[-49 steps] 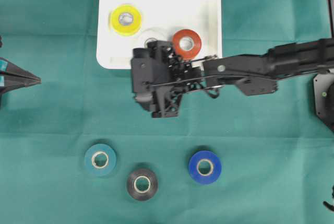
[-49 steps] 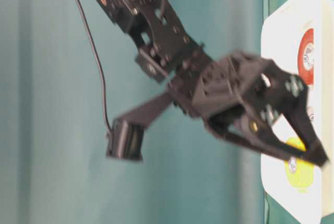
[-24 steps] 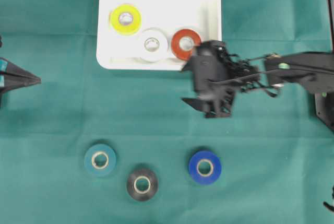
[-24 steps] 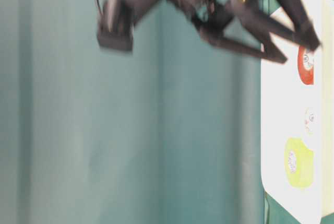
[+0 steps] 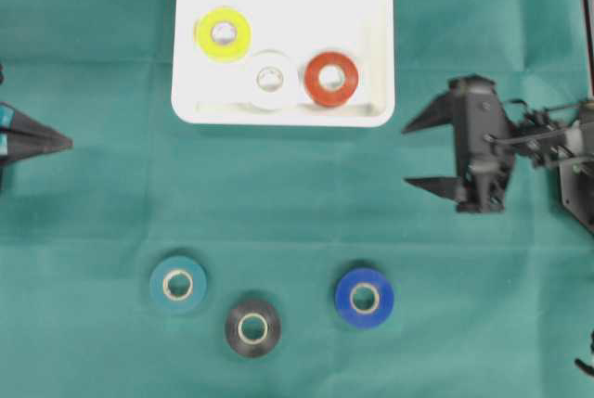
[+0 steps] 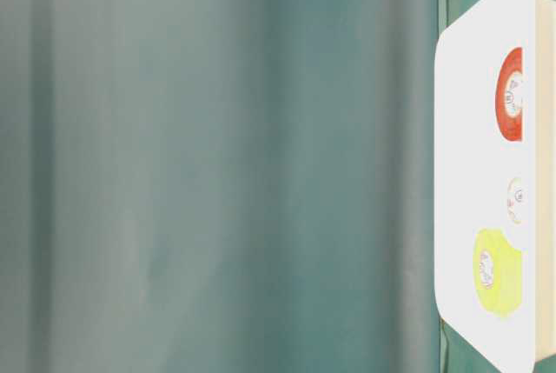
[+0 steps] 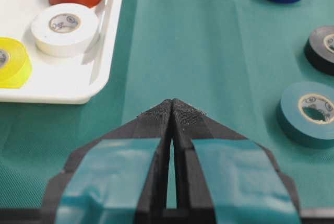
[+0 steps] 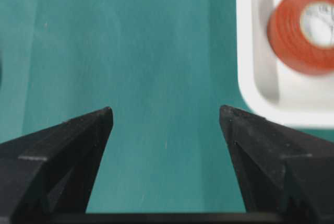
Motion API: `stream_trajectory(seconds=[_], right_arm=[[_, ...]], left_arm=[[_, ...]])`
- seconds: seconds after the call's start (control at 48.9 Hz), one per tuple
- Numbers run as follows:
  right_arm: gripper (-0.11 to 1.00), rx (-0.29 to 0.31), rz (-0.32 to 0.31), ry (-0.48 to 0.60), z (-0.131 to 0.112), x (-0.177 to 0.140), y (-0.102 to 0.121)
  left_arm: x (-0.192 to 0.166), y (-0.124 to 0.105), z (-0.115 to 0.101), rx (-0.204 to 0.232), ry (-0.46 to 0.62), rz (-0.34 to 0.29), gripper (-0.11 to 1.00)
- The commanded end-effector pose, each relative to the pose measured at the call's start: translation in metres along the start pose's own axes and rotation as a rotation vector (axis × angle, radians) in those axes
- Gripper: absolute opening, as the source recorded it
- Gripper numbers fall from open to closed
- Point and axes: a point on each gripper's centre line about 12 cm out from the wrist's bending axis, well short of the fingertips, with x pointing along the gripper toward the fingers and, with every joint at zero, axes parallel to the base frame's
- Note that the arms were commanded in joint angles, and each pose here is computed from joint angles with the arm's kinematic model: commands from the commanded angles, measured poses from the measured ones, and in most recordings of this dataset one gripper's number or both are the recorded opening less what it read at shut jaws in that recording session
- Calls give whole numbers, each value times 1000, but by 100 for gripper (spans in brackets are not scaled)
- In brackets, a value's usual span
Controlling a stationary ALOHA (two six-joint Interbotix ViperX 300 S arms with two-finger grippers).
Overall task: Put the tape into the white case with the right arm.
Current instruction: 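Release the yellow roll in the tray and withdraw the right gripper, then move the open right gripper down toward the blue tape roll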
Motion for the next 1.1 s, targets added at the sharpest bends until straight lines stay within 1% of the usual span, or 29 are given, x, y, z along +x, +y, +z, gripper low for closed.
stream_trajectory(seconds=[0.0, 0.225, 0.47, 0.634, 0.9, 0.982, 1.084], right_arm=[[47, 11, 8, -40, -2, -12, 0], [46, 19, 14, -81, -17, -30, -2], [46, 6, 24, -52, -23, -26, 1], [46, -40, 87, -38, -28, -24, 17], [46, -138, 216, -26, -37, -27, 51], [46, -159, 241, -19, -39, -28, 58], [46, -171, 253, -13, -41, -28, 61]], left_arm=[[1, 0, 3, -3, -5, 1, 1], [1, 0, 3, -2, -5, 3, 1], [1, 0, 3, -4, -6, 3, 1], [1, 0, 4, -3, -6, 1, 1], [1, 0, 3, -4, -5, 3, 1], [1, 0, 3, -3, -5, 1, 1], [1, 0, 4, -4, -8, 3, 1]])
